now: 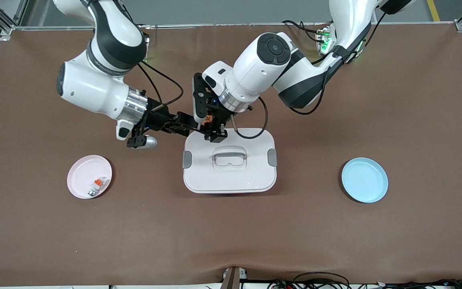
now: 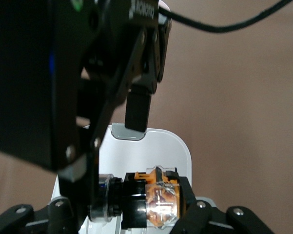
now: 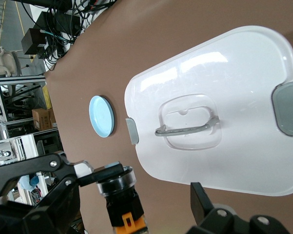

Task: Transfer orange switch to right arm and place
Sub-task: 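Close the right gripper on the switch's black cap beside the left gripper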

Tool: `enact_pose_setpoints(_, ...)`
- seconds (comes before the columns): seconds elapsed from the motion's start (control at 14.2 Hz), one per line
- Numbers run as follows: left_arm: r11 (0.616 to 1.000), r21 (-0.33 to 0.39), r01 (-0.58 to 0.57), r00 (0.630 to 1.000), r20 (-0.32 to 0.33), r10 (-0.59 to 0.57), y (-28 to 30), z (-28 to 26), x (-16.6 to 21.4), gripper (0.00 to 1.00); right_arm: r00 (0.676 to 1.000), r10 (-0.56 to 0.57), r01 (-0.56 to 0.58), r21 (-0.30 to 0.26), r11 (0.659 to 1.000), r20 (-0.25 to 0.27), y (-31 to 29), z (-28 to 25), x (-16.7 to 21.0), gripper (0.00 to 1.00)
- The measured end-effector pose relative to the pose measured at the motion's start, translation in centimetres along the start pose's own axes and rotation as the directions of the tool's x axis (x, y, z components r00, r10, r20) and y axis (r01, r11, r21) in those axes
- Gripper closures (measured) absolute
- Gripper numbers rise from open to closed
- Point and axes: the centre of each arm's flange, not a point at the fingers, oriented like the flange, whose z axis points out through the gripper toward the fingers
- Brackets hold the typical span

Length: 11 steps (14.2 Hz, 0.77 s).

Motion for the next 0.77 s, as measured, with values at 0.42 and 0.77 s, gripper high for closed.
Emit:
enact_pose_setpoints(0.42, 1.000, -0.004, 0.000, 1.000, 0.007, 0.000, 0.0, 0.1, -0.1, 0.27, 0.999, -0.036, 0.036, -0.004, 0.999, 0.003, 0.2, 0.3, -0.1, 0.00)
enact_pose_setpoints(0.77, 1.000, -0.008, -0.008, 1.000, 0.005, 0.008, 0.5, 0.2, 0.3, 0.27, 0.993, -0.099, 0.100, -0.017, 0.995, 0.062, 2.0, 0.3, 0.1, 0.00)
